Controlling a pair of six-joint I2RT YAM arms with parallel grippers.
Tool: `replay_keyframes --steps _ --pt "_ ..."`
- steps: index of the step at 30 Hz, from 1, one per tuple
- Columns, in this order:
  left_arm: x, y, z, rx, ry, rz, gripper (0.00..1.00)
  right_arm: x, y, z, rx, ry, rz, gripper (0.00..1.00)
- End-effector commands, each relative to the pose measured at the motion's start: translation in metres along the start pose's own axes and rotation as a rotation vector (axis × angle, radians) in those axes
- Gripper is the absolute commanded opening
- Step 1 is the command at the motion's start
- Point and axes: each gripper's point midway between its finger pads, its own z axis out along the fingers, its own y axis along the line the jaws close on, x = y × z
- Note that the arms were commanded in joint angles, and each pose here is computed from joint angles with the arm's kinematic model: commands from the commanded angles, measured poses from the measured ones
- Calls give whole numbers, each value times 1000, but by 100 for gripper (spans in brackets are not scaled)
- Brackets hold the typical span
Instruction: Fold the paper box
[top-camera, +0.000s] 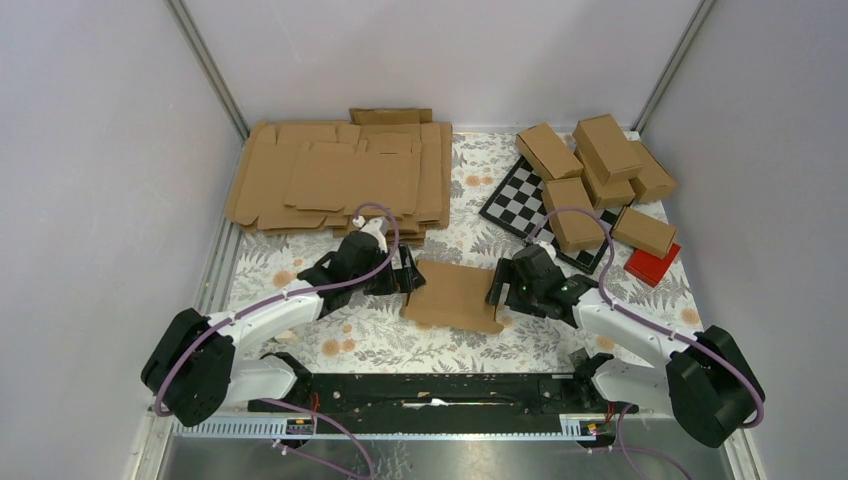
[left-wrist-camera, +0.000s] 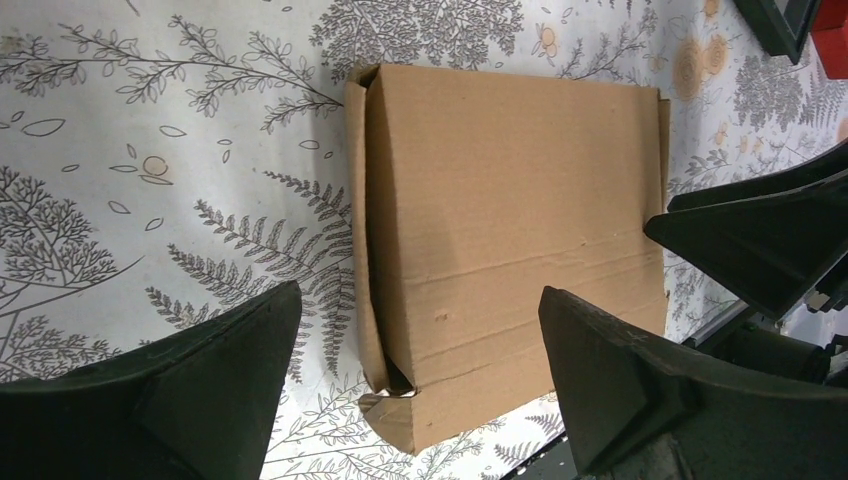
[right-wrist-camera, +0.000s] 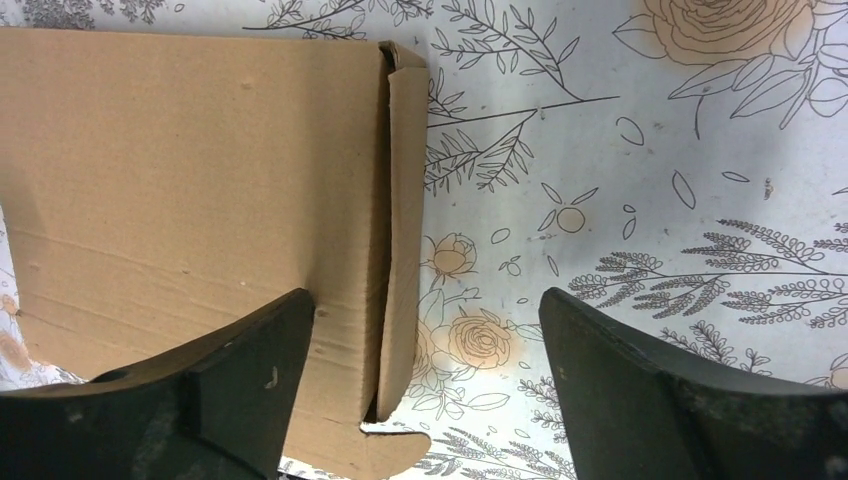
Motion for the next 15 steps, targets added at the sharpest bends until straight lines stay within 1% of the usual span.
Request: replay_keyframes --steps 1,2,3,11,15 --pt "-12 -20 -2 88 -41 36 97 -7 8 -7 -52 -41 -51 95" --pt "-11 -21 -2 96 -38 46 97 -8 11 -9 -63 -48 -62 99" --pt "-11 -23 -3 104 -35 53 98 -10 13 -11 -76 -53 -73 99" --pt "-17 -27 -14 128 -80 83 99 -27 33 -34 -168 -122 -87 100" --pt "-15 -24 -10 115 -65 80 99 -25 34 -32 -169 -102 -88 100"
